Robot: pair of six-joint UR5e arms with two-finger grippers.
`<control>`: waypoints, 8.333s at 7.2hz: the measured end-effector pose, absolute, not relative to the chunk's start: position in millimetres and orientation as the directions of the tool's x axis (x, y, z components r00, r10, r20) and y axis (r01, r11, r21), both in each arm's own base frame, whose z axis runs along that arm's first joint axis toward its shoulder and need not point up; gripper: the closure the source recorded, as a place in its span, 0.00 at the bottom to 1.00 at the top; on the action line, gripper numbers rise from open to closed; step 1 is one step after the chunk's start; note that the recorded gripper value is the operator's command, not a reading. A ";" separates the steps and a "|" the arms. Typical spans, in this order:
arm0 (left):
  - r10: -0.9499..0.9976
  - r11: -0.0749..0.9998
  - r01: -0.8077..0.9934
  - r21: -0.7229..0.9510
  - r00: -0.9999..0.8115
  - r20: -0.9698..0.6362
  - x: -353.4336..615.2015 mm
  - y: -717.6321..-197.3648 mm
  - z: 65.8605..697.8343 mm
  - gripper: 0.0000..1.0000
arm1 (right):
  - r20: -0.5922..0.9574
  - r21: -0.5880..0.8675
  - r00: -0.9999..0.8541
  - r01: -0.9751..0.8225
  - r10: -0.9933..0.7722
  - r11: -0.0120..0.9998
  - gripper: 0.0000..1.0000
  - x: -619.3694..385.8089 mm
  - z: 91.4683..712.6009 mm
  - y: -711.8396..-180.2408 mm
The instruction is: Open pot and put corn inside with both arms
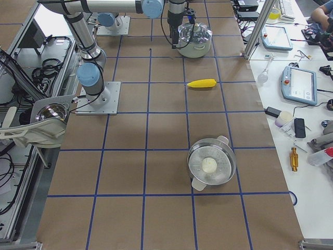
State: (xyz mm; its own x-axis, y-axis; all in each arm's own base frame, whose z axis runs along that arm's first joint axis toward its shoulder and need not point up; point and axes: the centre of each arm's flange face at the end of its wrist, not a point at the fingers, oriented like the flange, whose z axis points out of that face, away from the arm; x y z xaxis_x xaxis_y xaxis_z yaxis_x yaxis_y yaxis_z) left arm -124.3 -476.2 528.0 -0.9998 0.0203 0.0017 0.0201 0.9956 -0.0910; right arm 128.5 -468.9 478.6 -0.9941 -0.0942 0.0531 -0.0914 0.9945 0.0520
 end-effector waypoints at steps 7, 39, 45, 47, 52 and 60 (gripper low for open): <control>0.011 0.996 0.011 -0.093 -1.000 0.007 -124.8 -475.3 529.8 0.00 | 0.062 0.046 -0.994 -0.089 -0.091 0.995 0.00 127.7 481.2 -469.5; -0.103 0.993 -0.106 -0.048 -0.992 0.074 -178.0 -621.2 424.2 1.00 | -0.054 -0.122 -0.974 -0.211 -0.219 0.970 1.00 72.3 192.4 -628.2; -0.165 0.986 -0.164 0.025 -0.983 0.074 84.2 -594.6 336.0 1.00 | -0.030 -0.145 -0.999 -0.011 -0.015 0.989 1.00 208.6 380.7 -632.8; -0.123 0.992 -0.124 -0.021 -0.990 0.063 116.5 -585.1 301.8 1.00 | -0.038 -0.129 -0.997 0.065 0.061 0.989 1.00 300.4 424.3 -616.0; -0.060 0.998 -0.061 -0.025 -0.996 0.062 118.6 -568.5 243.9 1.00 | 0.011 -0.097 -0.999 0.042 0.043 0.994 1.00 448.1 364.8 -590.4; -0.070 0.997 -0.071 -0.018 -0.997 0.016 120.8 -562.2 219.9 1.00 | 0.015 -0.080 -1.000 -0.020 -0.019 0.997 0.00 457.4 329.0 -576.9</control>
